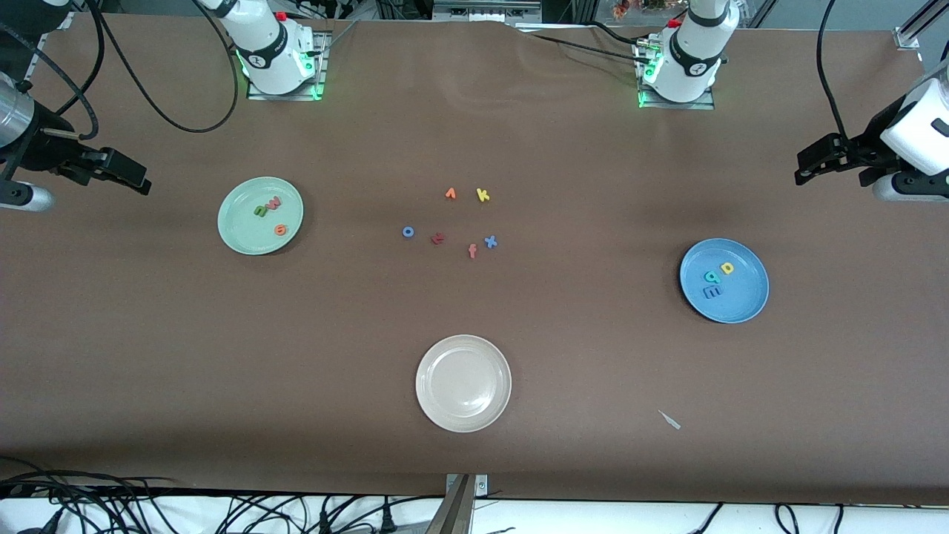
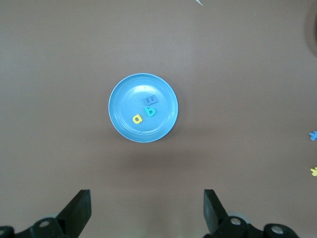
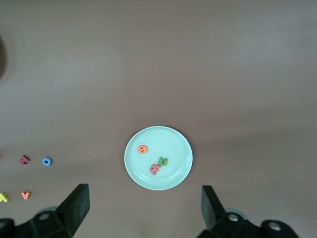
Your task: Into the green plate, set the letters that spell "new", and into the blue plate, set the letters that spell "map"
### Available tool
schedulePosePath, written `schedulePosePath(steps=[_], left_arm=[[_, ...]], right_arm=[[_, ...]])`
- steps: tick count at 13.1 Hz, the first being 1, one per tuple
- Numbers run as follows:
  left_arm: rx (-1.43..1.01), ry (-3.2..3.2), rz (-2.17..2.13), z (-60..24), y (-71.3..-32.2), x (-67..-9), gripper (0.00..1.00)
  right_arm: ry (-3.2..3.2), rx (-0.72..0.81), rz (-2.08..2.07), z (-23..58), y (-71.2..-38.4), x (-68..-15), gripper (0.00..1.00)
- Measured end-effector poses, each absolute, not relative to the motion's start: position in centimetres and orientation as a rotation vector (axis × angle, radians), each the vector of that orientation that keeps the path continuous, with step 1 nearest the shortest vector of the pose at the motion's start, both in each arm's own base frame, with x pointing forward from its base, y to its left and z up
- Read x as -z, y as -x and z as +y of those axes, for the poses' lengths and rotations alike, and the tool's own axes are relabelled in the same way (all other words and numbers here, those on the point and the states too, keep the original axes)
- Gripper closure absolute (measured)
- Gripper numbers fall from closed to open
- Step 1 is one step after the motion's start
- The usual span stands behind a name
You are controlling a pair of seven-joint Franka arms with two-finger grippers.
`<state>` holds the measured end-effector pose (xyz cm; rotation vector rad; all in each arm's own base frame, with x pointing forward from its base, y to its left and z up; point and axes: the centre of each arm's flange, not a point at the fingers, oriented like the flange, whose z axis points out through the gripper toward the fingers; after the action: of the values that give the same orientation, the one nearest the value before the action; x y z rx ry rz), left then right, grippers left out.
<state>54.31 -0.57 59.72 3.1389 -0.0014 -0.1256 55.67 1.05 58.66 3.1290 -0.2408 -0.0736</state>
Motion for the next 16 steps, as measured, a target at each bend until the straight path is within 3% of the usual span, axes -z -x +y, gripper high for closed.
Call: schedulePosePath(steps=[16], left_arm=[[0.130,-3.139,-0.015,-1.06,-54.31,-59.54,0.00]], right_arm=[[-3.129,0.074,-0.241,1.05,-55.68,-58.64,0.00]])
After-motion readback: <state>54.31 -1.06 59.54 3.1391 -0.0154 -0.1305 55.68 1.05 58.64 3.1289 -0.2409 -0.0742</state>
